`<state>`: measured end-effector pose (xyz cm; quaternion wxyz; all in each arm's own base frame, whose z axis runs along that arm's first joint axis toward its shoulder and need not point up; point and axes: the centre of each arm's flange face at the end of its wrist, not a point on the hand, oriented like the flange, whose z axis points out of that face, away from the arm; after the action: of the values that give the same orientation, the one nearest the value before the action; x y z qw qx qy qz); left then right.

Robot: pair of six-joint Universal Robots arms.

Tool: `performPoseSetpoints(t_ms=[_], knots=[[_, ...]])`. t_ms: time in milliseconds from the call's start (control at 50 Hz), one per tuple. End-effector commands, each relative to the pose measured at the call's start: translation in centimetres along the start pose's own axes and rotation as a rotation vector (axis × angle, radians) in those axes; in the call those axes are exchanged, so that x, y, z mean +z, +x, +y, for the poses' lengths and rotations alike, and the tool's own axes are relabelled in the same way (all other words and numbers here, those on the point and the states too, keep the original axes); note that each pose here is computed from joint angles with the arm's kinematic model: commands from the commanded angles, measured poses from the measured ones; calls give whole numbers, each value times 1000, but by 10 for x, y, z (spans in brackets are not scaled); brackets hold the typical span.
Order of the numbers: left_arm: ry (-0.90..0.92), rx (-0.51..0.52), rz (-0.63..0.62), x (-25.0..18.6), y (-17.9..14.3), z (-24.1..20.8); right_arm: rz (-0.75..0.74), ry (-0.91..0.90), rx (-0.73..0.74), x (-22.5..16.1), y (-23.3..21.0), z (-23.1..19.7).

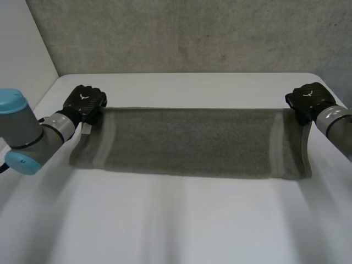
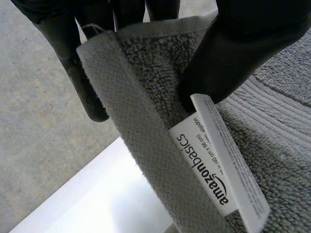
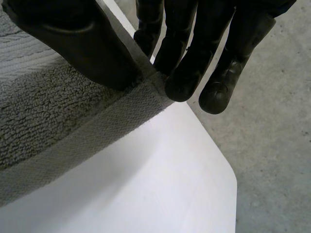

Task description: Fold the towel.

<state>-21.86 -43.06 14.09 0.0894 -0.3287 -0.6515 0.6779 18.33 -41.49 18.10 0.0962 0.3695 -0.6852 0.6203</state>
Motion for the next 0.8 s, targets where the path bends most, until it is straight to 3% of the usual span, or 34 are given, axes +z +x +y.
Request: performPoseSetpoints(t_ms=[20,240,460,660,800], knots=[[-2,-1,10,10,9,9,13,35,-16,11,-13,-5],[-59,-10,-85,3,2,-1,77,28,-10,6,-6,-20],[-56,-39,-121,-39,0,-55,97,60,151,-52,14,-63],[-45,-167,-122,-79,17,-68,-93,-197,185,-108,-33,-28],[-13,-247,-138,-92,26,-57,-124,-246,199,-117,-51,-4]])
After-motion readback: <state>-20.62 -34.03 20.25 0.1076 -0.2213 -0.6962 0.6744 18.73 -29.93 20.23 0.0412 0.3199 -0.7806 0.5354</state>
